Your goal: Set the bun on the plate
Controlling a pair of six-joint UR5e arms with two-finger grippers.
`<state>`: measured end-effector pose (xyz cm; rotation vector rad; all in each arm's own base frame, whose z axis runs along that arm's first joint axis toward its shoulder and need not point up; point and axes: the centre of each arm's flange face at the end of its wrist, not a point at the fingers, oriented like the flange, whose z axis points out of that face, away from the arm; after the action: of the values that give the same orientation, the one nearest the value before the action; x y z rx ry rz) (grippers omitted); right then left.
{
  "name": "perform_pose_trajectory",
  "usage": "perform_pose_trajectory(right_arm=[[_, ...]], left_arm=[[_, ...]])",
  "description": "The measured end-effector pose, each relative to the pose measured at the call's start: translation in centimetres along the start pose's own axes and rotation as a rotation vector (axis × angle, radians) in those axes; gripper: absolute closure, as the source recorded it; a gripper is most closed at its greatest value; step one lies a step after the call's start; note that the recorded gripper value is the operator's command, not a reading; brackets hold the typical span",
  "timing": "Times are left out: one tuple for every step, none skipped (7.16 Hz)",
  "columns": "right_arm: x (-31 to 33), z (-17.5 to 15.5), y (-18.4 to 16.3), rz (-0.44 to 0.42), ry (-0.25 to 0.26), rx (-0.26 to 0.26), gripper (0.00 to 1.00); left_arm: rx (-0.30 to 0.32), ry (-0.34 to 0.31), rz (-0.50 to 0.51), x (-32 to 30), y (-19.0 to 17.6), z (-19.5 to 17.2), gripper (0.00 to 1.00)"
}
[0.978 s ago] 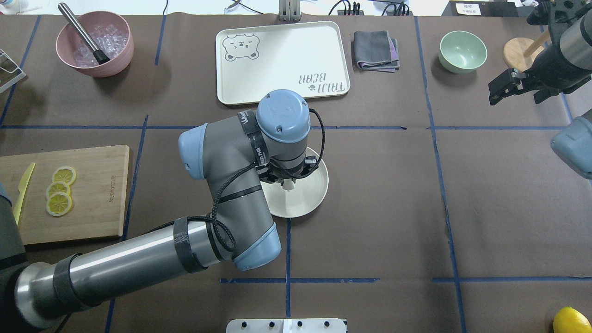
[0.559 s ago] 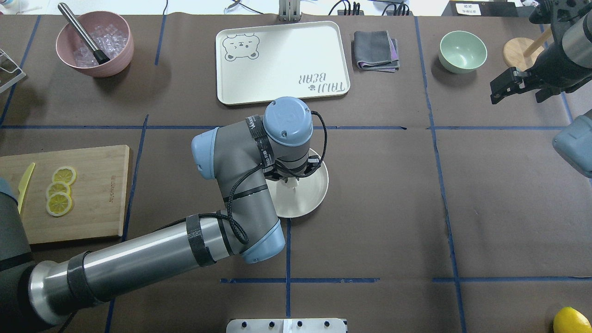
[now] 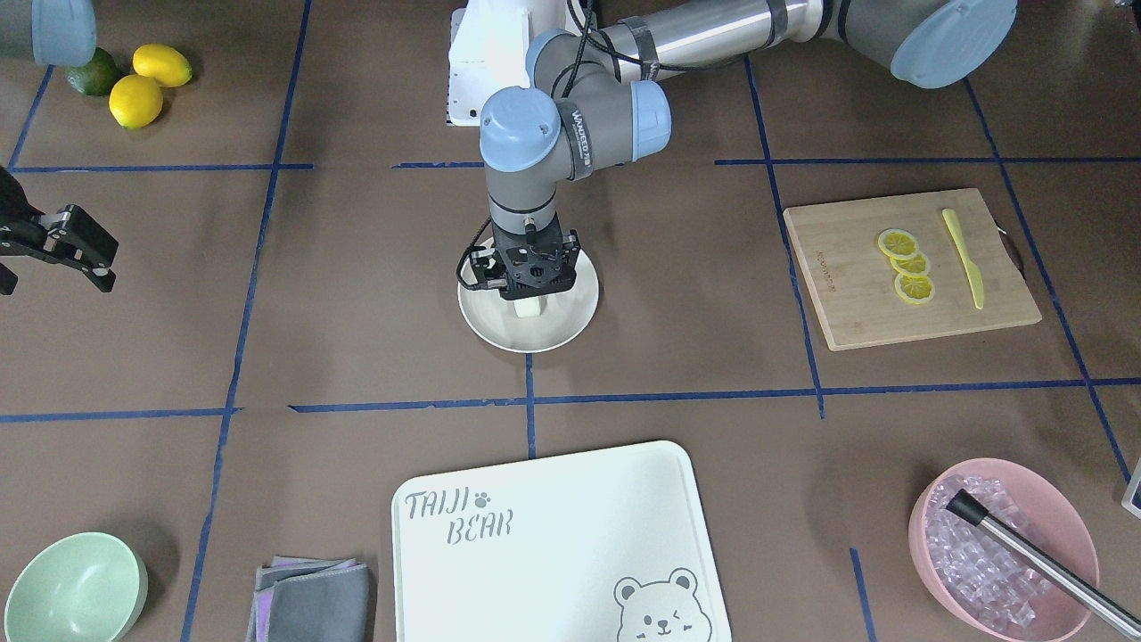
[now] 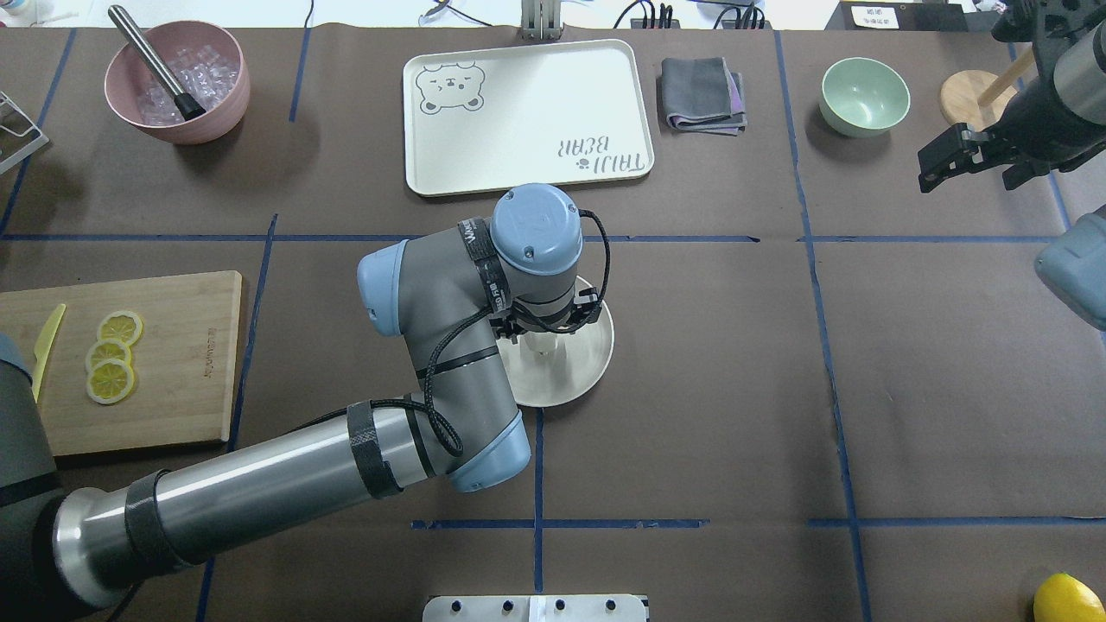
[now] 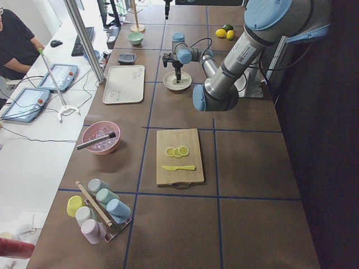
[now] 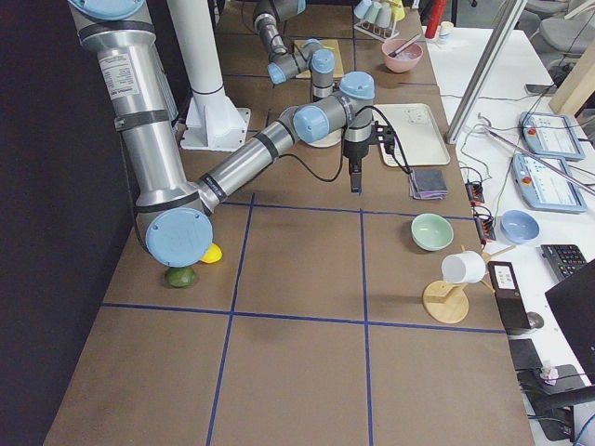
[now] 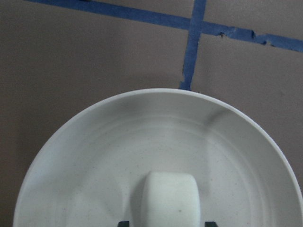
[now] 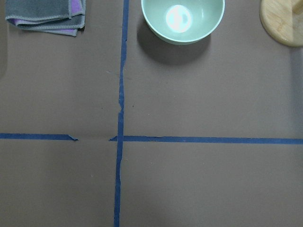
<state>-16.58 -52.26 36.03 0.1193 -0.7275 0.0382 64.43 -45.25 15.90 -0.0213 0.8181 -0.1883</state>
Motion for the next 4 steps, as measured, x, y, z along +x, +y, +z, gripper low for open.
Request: perform_pose_trajectory(right_arm=[[0.2,0.1,0.0,0.000,0.002,-0.001,0.00],[0.6,0.2,0.1,-0.006,0.005,-0.004,0.00],[1.6,0.3,0.1,-0.025,0.013,-0.007,0.00],[3.7,0.5,0.3,-0.046,0.019,-0.019,0.00]], left_arm=[[0.001,0.006,0.000,-0.1,-0.4,-0.9,0.00],[-0.007,0.010,0.012,-0.7,-1.3,-2.3,0.00],[-0.020,0.010,0.051,-2.7,-2.5,-4.4,0.00],[-0.028,-0.003,0.106,-6.1,-3.7,-6.9,0.00]])
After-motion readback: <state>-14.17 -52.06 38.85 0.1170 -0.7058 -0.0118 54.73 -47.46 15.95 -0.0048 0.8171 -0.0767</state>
